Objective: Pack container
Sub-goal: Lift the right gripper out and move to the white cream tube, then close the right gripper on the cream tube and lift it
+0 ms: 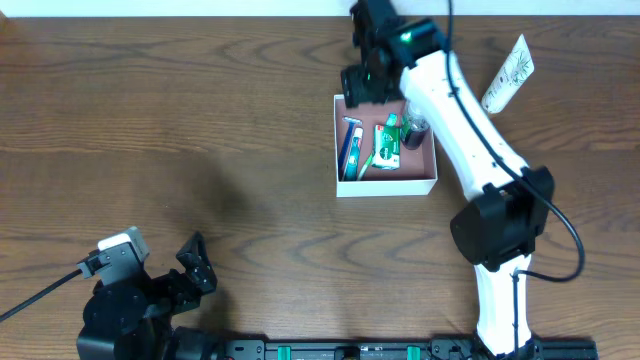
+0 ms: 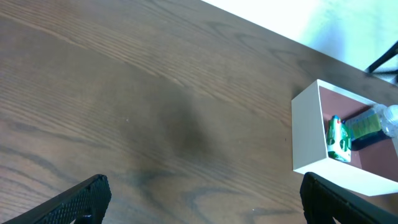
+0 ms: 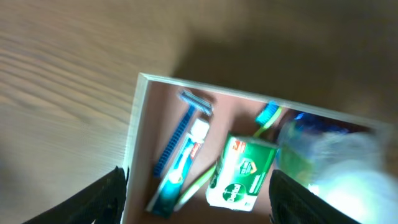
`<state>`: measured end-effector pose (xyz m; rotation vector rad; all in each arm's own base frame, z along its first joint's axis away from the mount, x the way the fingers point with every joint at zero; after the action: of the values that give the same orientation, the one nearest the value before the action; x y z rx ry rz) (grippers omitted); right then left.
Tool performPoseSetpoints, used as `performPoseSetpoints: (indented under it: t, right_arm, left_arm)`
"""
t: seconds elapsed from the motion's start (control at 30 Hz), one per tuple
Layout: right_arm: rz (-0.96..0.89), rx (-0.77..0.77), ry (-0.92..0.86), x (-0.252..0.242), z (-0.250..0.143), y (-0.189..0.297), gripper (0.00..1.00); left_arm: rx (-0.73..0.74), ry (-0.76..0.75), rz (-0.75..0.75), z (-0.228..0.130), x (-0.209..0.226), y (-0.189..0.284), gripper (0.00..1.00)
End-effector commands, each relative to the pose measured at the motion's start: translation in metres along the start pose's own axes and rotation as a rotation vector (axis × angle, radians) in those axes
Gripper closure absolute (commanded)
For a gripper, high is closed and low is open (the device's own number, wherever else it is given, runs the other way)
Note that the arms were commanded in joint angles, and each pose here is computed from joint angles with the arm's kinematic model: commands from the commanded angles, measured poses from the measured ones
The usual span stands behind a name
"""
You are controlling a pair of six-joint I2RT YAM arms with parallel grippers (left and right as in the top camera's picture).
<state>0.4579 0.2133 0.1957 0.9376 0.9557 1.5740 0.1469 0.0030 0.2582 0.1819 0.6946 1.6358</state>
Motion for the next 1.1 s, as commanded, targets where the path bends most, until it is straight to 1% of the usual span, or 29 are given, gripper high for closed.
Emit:
performPoseSetpoints:
  t: [0.0, 0.1, 0.17, 0.3, 0.37, 0.4, 0.5, 0.57, 0.73, 0.87, 1.07]
  right_arm:
    - [-0.018, -0.205, 0.033, -0.015, 0.034, 0.089, 0.28]
    - [-0.136, -0.297, -0.009, -0.060, 0.046, 0.131, 0.26]
    - [-0.198, -0.317, -0.028, -0.095, 0.049, 0.147, 0.26]
    - [-0.247, -0.241, -0.082, -0.159, 0.037, 0.145, 0.26]
    - [-0.245, -0.205, -0.124, -0.184, 0.030, 0.139, 0.26]
    - [-0.224, -0.184, -0.141, -0.196, 0.027, 0.134, 0.27]
    - [-0.141, -0.154, -0.145, -0.209, 0.022, 0.123, 0.31]
    - [-0.120, -0.132, -0.155, -0.218, 0.017, 0.116, 0.33]
    - [-0.145, -0.075, -0.174, -0.243, 0.005, 0.089, 0.30]
    - [-0.156, -0.062, -0.191, -0.255, 0.002, 0.072, 0.30]
    - [-0.169, -0.053, -0.150, -0.265, -0.001, 0.057, 0.30]
  left_arm:
    - [-0.012, -0.007, 0.016, 0.002, 0.003, 0.001, 0.02]
    - [-0.012, -0.007, 0.016, 0.002, 0.003, 0.001, 0.02]
    - [-0.012, -0.007, 0.016, 0.002, 0.003, 0.001, 0.02]
    - [-0.012, -0.007, 0.016, 0.002, 0.003, 0.001, 0.02]
    - [-0.012, -0.007, 0.016, 0.002, 0.003, 0.001, 0.02]
    - [-0.012, -0.007, 0.016, 0.002, 0.003, 0.001, 0.02]
    - [-0.012, -0.007, 0.016, 0.002, 0.003, 0.001, 0.02]
    - [-0.012, -0.007, 0.016, 0.002, 0.003, 0.001, 0.02]
    - [-0.012, -0.007, 0.016, 0.002, 0.003, 0.001, 0.02]
    - [-0.012, -0.007, 0.016, 0.002, 0.003, 0.001, 0.02]
    - [-0.012, -0.007, 0.016, 0.002, 0.003, 0.001, 0.02]
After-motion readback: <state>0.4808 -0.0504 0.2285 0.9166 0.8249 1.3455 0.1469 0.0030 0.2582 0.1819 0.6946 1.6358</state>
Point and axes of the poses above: each gripper's point midway between its finger pads, its own y axis back along the fingers, its own x axis along the line the jaws close on, z = x × y, the point moved 1 cm from there along y, back along the fingers, and after that the axes turned 2 degrees about -y, right-handed, at the moved point
